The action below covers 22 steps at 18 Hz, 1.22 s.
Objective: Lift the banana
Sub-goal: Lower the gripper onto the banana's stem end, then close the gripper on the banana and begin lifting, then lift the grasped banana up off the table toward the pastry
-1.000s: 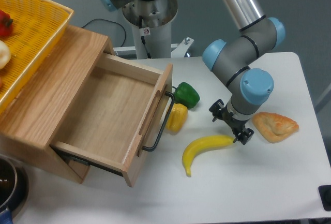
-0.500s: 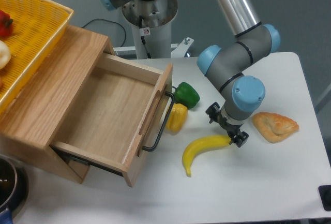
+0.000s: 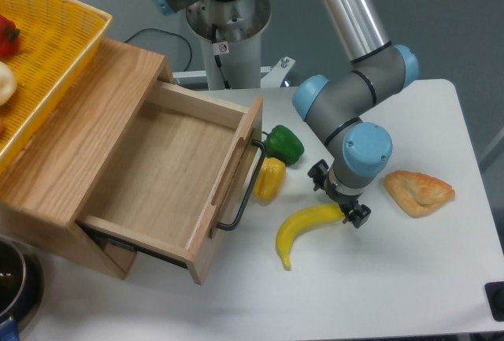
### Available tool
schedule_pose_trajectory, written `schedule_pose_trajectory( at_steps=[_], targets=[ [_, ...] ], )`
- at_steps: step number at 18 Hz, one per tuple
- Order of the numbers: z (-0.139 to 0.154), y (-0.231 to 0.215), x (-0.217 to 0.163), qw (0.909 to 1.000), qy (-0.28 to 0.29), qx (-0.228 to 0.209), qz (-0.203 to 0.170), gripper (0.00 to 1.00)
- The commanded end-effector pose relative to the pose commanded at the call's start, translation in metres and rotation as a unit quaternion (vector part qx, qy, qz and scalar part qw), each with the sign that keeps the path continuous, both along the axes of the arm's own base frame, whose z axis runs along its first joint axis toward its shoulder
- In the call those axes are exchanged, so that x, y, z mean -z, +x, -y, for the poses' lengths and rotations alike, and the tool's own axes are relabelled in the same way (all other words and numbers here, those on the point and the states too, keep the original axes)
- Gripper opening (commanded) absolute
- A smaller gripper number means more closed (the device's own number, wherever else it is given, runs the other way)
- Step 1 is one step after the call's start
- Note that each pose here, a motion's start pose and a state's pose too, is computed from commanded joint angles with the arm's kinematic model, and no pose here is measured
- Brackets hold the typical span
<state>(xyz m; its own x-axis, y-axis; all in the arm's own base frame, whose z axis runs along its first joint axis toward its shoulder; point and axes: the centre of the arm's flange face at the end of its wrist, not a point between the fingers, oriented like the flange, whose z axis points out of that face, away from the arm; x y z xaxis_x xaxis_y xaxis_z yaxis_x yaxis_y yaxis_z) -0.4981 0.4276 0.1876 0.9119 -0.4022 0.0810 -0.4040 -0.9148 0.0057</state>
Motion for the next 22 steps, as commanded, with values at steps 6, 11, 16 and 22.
schedule_pose_trajectory(
  at_steps=[6, 11, 16, 22],
  targets=[
    [0.0, -0.001, -0.001, 1.0, 0.0, 0.001, -0.003, 0.81],
    [0.0, -0.001, 0.001, 1.0, 0.0, 0.002, -0.003, 0.55],
    [0.0, -0.001, 0.001, 1.0, 0.0, 0.001, -0.004, 0.36],
    [-0.002, -0.012, -0.018, 0.9998, 0.006, -0.001, -0.02, 0.29]
  ],
)
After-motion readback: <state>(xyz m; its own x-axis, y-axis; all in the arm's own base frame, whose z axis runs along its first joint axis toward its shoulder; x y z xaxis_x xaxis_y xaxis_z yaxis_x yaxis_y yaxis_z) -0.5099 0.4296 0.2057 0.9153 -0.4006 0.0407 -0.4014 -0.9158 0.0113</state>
